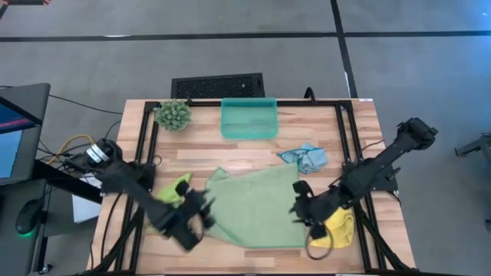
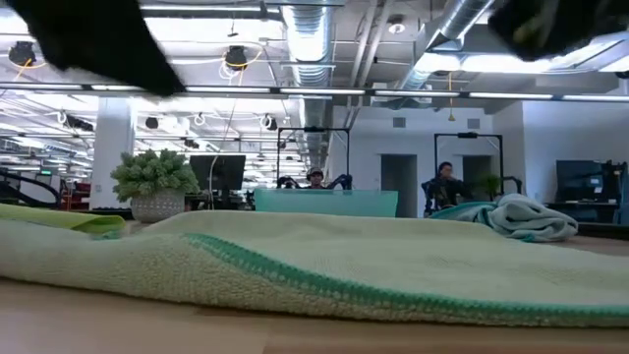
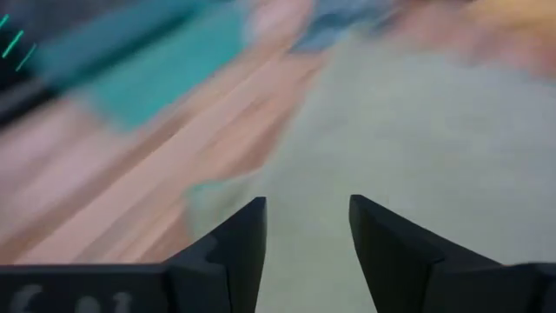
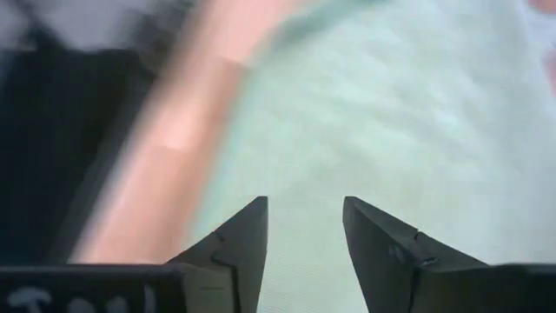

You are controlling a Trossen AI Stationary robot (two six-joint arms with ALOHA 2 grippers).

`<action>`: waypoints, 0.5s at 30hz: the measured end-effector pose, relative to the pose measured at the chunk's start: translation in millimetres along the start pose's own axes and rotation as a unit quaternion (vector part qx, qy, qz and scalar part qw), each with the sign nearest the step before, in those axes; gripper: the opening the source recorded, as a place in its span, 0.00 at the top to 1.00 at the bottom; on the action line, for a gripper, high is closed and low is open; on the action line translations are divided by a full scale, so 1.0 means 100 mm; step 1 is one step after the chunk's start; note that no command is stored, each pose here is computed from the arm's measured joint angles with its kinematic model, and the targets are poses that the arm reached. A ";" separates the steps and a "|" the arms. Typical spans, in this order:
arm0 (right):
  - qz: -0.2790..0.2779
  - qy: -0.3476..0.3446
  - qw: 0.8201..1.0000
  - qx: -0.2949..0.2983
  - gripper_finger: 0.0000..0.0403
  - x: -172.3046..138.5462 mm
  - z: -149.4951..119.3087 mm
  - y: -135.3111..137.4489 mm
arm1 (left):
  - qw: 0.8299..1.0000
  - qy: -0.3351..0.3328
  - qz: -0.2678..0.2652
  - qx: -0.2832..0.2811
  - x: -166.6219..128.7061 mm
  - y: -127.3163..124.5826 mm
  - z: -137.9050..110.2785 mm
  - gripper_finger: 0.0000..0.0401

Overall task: Fold microfiber towels
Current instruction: Fold the green towel

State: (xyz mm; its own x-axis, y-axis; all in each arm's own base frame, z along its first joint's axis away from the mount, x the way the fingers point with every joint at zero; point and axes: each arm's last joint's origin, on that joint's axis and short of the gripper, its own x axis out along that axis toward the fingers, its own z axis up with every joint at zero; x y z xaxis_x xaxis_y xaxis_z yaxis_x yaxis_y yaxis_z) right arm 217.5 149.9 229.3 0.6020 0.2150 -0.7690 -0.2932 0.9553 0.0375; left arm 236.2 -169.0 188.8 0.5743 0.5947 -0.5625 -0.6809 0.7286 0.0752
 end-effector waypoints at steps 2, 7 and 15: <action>-0.020 0.030 0.999 0.010 0.60 0.12 -0.09 -0.07 | 0.998 0.050 0.046 -0.013 0.29 0.15 0.01 0.63; -0.042 0.078 0.996 0.015 0.64 0.36 -0.20 -0.16 | 0.985 0.128 0.112 -0.028 0.84 0.46 0.09 0.68; -0.043 0.104 0.994 0.003 0.69 0.48 -0.27 -0.10 | 0.983 0.167 0.037 -0.064 1.43 0.69 0.20 0.75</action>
State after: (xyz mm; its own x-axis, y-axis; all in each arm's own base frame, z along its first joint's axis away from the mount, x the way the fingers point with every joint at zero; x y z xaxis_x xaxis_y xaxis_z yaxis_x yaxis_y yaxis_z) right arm 229.5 145.0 175.3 0.4587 0.0866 -0.8844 -0.2431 0.9695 -0.0311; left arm 280.2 -27.5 130.0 0.3541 0.4836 -0.8004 -0.7785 0.6267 0.0342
